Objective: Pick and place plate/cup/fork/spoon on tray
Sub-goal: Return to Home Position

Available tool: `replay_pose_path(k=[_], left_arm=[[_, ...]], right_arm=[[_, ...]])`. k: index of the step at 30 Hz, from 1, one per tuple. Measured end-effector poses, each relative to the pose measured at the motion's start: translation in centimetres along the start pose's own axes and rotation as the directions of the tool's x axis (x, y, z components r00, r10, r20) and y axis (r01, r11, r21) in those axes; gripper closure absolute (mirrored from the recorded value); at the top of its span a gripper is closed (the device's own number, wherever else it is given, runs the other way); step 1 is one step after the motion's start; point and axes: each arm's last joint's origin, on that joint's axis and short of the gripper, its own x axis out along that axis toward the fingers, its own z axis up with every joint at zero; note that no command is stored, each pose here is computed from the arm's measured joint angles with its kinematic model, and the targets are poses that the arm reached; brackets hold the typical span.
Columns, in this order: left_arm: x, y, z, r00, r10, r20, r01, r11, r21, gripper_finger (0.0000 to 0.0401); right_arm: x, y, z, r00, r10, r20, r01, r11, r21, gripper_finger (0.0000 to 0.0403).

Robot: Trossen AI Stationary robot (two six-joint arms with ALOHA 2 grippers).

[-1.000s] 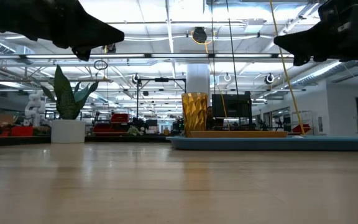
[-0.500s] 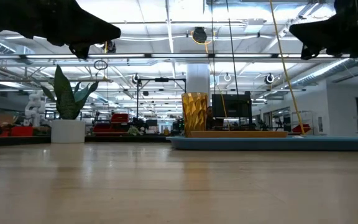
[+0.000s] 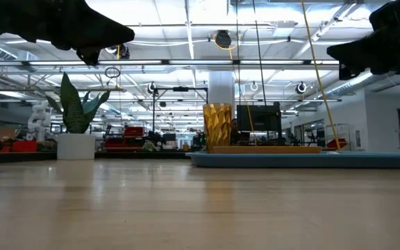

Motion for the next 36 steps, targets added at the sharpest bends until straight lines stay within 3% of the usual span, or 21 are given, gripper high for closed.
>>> replay_pose_path(k=[4, 24, 36], left_arm=[[0.0, 0.0, 0.0, 1.000, 0.000, -0.001, 0.000, 1.000, 0.002, 0.0396], [-0.2, 0.1, -0.1, 1.000, 0.000, 0.004, 0.000, 0.999, 0.045, 0.0387], [-3.9, 2.5, -2.6, 0.999, 0.009, 0.033, -0.011, 0.999, 0.036, 0.0389]], right_arm=[[0.0, 0.1, -0.1, 0.999, 0.046, -0.007, -0.046, 0.999, 0.002, 0.0403], [0.0, 0.0, -0.4, 0.999, 0.014, -0.043, -0.015, 1.000, -0.020, 0.0403], [0.0, 0.0, -0.4, 0.999, 0.014, -0.042, -0.015, 1.000, -0.020, 0.0403]])
